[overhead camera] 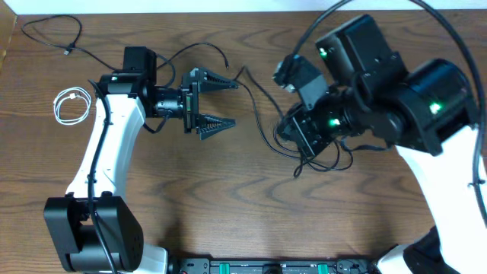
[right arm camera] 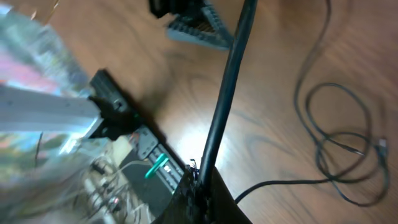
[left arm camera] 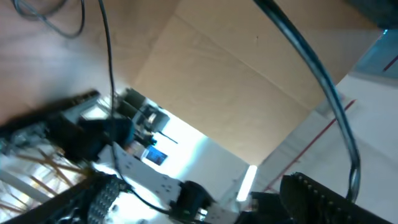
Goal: Untangle cables
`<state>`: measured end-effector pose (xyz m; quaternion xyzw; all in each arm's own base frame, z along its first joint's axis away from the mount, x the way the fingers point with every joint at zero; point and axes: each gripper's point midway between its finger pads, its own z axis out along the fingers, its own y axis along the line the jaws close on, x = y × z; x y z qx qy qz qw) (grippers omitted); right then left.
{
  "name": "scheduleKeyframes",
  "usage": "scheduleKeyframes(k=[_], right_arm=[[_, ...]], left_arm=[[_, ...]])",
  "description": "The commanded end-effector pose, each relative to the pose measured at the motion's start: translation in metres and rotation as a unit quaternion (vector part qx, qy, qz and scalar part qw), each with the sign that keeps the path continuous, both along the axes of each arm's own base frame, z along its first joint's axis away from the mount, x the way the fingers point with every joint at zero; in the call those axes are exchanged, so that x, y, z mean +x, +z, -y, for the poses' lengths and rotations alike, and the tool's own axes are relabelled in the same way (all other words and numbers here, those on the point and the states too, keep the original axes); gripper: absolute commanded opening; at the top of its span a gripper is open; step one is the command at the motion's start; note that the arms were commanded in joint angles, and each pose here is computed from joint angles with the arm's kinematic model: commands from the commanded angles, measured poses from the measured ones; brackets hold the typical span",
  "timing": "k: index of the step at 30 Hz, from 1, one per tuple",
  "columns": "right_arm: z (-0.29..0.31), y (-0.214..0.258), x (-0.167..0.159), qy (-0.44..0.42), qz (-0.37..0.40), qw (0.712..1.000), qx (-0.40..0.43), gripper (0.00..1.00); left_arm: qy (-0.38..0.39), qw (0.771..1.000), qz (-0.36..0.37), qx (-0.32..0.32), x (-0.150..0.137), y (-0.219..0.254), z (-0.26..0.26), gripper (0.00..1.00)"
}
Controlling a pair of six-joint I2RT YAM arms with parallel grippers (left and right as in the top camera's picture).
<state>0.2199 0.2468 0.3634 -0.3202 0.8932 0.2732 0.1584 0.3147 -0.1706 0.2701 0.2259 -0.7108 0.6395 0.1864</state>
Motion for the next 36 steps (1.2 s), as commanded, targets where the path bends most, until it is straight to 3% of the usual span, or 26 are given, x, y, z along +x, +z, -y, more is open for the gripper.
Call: scheduleKeyframes(k=[1,11,16,22,29,36], right_arm=[[-0.012,0.005,-0.019,0.061,0.004,0.998,0.017,0.01],[-0.014,-0.004,-0.022,0.070,0.040,0.996,-0.029,0.01],[0.019,-0.012,0.016,-0.098,0.049,0.989,-0.098,0.01],[0.036,-0.013,0.030,-0.152,0.038,0.983,-0.098,0.01],[-0.007,0.000,-0.013,0.039,0.013,0.999,-0.006,0.01],[-0.021,-0.004,-0.029,0.074,0.022,0.997,-0.020,0.01]], left_arm=[[0.002,0.998,-0.063,-0.022,-0.001,0.005,0.000,0.82],[0.004,0.996,-0.079,-0.028,0.001,0.007,0.000,0.81],[0.003,0.999,-0.042,-0.029,0.007,0.009,-0.001,0.81],[0.015,0.999,-0.042,-0.030,0.011,0.009,-0.008,0.80],[0.030,0.998,-0.051,-0.027,0.015,0.008,-0.018,0.80],[0.034,0.993,-0.104,-0.030,0.015,0.008,-0.017,0.79]])
